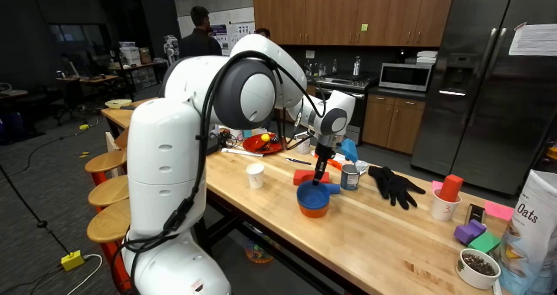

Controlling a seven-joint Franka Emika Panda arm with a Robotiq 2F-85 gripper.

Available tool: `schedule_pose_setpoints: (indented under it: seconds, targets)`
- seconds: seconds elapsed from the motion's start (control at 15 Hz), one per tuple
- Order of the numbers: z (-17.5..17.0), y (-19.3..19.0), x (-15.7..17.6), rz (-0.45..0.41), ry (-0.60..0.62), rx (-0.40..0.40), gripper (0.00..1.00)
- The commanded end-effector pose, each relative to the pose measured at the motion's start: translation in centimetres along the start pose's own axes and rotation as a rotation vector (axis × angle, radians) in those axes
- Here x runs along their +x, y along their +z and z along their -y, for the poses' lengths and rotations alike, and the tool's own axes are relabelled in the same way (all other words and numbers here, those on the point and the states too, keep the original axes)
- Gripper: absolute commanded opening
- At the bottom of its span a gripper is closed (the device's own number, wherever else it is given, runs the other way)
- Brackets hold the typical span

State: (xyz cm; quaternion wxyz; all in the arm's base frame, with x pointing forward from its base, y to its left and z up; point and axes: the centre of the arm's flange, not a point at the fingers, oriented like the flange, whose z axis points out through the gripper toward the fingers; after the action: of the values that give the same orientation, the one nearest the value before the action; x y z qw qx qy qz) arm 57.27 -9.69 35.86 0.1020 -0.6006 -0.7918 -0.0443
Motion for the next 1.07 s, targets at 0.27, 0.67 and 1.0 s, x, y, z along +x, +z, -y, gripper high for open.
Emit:
schedule_pose_setpoints:
  seconds: [0.27,0.67,1.0]
  targets:
    - [0.22,-0.28,0.1,0.02,0.051,-0.032,0.83]
    - [-0.03,0.06,-0.22,0.016,0.065,-0.032,1.0]
    - [-0.1,0.62,-0.43,0.008,0.072,-0.024,1.0]
